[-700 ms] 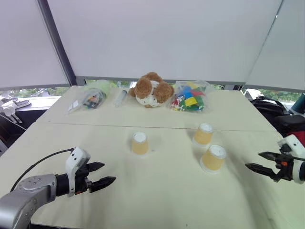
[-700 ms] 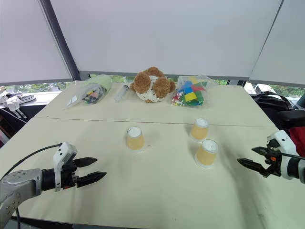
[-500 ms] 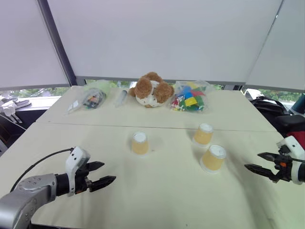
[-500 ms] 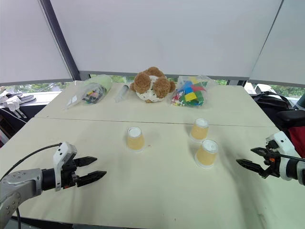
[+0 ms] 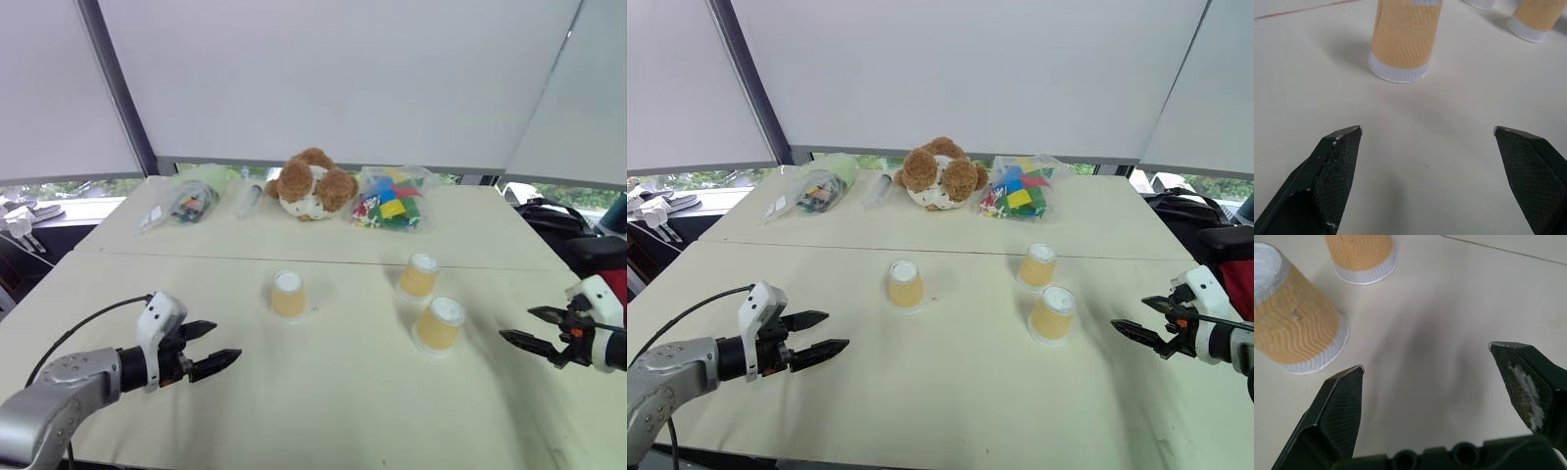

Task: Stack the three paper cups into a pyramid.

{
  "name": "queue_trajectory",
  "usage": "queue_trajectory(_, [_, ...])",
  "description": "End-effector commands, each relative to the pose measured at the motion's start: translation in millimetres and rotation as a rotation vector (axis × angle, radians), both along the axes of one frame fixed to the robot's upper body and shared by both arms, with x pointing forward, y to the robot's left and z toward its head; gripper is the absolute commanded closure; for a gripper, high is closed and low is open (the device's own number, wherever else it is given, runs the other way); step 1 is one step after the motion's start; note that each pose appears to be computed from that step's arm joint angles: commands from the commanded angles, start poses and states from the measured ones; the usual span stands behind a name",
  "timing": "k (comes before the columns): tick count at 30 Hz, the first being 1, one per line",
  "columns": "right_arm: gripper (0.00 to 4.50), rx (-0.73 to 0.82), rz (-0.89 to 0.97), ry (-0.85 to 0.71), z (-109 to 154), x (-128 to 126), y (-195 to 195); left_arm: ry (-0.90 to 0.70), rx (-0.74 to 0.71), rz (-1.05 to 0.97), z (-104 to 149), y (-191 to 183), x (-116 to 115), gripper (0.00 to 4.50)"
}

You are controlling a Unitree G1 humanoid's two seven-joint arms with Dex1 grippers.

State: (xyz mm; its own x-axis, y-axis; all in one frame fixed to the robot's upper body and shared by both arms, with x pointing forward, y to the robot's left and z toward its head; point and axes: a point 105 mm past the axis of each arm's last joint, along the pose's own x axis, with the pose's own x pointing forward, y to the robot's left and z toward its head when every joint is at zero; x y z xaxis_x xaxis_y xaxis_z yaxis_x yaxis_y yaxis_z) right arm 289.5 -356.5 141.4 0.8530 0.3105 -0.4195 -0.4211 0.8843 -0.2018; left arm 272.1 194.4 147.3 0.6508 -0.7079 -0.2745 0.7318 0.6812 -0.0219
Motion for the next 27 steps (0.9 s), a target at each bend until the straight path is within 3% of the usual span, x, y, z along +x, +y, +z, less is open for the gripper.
queue_trajectory(1, [0.0, -0.035, -0.029, -0.09, 24.8, -1.0, -9.5, -0.055, 0.001, -0.062, 22.4, -8.0, 1.1, 0.05])
queue_trajectory(6, [0.0, 0.044, 0.031, -0.103, 34.9, -13.1, 8.4, -0.078, 0.053, -0.216, 41.3, -35.2, -2.5, 0.05])
queue_trajectory(14, [0.0, 0.192, 0.16, -0.09, 17.2, -4.9, 81.7, -0.067, 0.072, -0.348, 40.9, -62.5, -15.1, 0.05])
queue_trajectory(27, [0.0, 0.252, 0.19, -0.086, -1.4, 23.3, 96.8, -0.037, 0.089, -0.319, 28.9, -61.1, -23.8, 0.05])
